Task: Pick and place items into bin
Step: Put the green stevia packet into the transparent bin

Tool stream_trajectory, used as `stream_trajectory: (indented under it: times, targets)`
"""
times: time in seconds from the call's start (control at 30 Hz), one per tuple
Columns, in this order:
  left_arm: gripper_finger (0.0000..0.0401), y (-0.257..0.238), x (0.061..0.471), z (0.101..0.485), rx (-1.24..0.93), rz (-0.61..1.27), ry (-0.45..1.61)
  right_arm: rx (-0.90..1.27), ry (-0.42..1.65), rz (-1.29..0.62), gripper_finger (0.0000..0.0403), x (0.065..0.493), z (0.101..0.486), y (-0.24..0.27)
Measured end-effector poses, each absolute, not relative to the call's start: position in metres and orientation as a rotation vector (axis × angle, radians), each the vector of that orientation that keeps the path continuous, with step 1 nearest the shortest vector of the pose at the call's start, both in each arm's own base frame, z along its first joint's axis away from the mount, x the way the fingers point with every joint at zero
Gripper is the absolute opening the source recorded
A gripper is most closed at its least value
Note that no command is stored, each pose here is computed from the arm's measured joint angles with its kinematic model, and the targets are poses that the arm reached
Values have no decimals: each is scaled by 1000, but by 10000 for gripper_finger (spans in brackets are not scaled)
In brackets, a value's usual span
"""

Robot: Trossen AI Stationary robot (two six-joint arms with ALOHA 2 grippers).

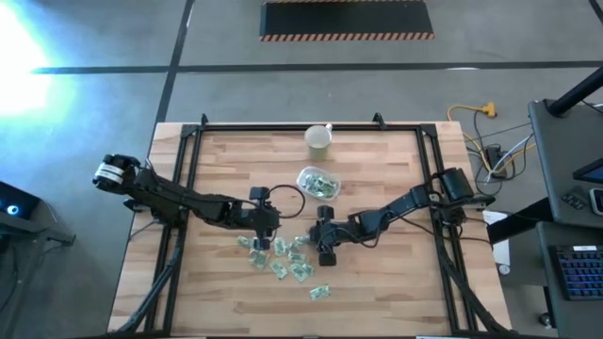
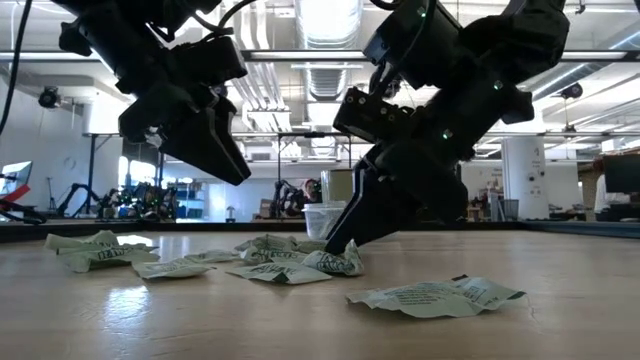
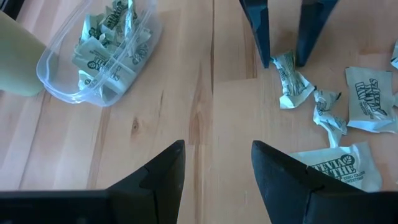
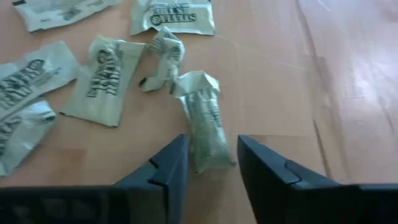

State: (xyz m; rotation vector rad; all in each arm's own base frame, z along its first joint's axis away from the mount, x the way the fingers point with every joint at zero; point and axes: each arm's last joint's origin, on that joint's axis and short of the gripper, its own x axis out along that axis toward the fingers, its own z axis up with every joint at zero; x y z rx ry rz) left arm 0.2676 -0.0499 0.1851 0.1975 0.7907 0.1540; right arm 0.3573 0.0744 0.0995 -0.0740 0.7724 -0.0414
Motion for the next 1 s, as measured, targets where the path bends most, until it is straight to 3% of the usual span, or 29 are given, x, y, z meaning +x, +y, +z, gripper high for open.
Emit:
stream_trajectory:
  times: [0.3, 0.57, 1.0]
  targets:
    - [169, -50, 268, 185, 198, 154, 791, -133, 774, -38, 17, 357, 100, 73]
    - [169, -55, 260, 180, 155, 167, 857, -226, 752, -133, 14, 353, 122, 67]
    - [169, -75, 245, 170, 135, 135, 934, -355, 642, -520, 13, 342, 181, 28]
